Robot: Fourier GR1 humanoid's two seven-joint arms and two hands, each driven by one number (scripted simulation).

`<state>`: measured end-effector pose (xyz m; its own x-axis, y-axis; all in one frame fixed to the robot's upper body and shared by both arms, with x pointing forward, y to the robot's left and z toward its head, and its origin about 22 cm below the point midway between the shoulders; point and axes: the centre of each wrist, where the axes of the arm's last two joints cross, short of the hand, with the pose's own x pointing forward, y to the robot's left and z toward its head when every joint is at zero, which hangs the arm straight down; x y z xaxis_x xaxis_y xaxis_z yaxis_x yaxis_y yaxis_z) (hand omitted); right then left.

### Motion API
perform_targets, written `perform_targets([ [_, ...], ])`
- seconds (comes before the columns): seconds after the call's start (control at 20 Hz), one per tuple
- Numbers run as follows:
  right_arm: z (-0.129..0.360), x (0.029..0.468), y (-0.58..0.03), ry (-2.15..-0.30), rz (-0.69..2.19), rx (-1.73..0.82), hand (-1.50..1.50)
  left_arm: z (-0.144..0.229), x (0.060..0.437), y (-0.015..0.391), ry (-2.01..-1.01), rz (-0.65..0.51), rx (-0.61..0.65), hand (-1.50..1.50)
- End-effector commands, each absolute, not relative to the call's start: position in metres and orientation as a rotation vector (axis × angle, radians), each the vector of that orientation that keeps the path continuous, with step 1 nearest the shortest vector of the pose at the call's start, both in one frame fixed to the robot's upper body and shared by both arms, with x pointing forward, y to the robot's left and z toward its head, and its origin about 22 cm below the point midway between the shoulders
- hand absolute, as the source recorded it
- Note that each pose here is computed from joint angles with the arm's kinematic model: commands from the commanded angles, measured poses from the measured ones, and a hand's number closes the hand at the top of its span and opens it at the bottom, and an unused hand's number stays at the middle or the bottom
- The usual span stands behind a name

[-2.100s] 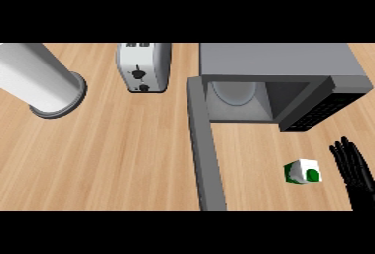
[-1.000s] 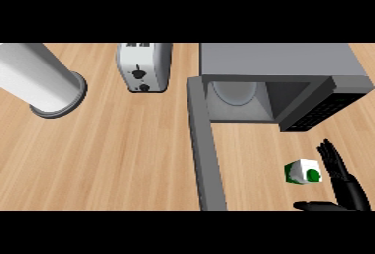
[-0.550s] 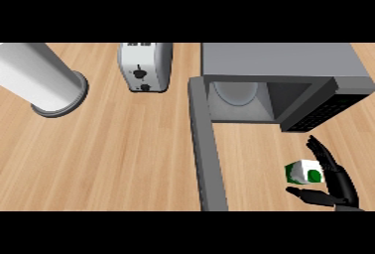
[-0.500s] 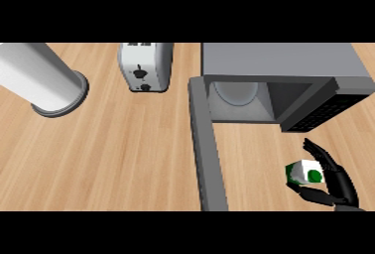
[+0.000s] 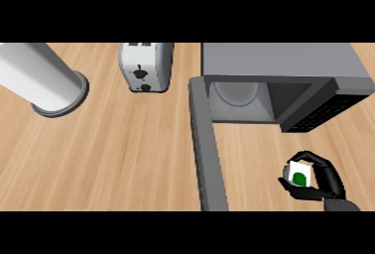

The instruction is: Pick up the milk, place it into the microwave and close the microwave

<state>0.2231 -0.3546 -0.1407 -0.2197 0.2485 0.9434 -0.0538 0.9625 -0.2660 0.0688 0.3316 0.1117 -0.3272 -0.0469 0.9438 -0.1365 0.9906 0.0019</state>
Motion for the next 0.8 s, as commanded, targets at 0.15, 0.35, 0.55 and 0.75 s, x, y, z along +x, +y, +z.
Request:
perform_targets([
  [0.15, -0.134, 0.259, -0.326, -1.920, 0.223, -0.118, 1.50, 0.135, 0.057, 0.324, -1.939, 0.078, 0.092, -1.50],
  [0.35, -0.125, 0.286, -0.303, -1.940, 0.223, -0.098, 1.50, 0.126, 0.057, 0.339, -1.968, 0.057, 0.084, -1.50],
  [0.55, -0.112, 0.299, -0.297, -1.952, 0.210, 0.065, 1.50, 0.122, 0.067, 0.332, -1.970, 0.085, 0.102, -1.50],
  [0.75, -0.104, 0.311, -0.268, -1.963, 0.211, 0.167, 1.50, 0.127, 0.054, 0.337, -1.936, 0.107, 0.108, -1.50],
])
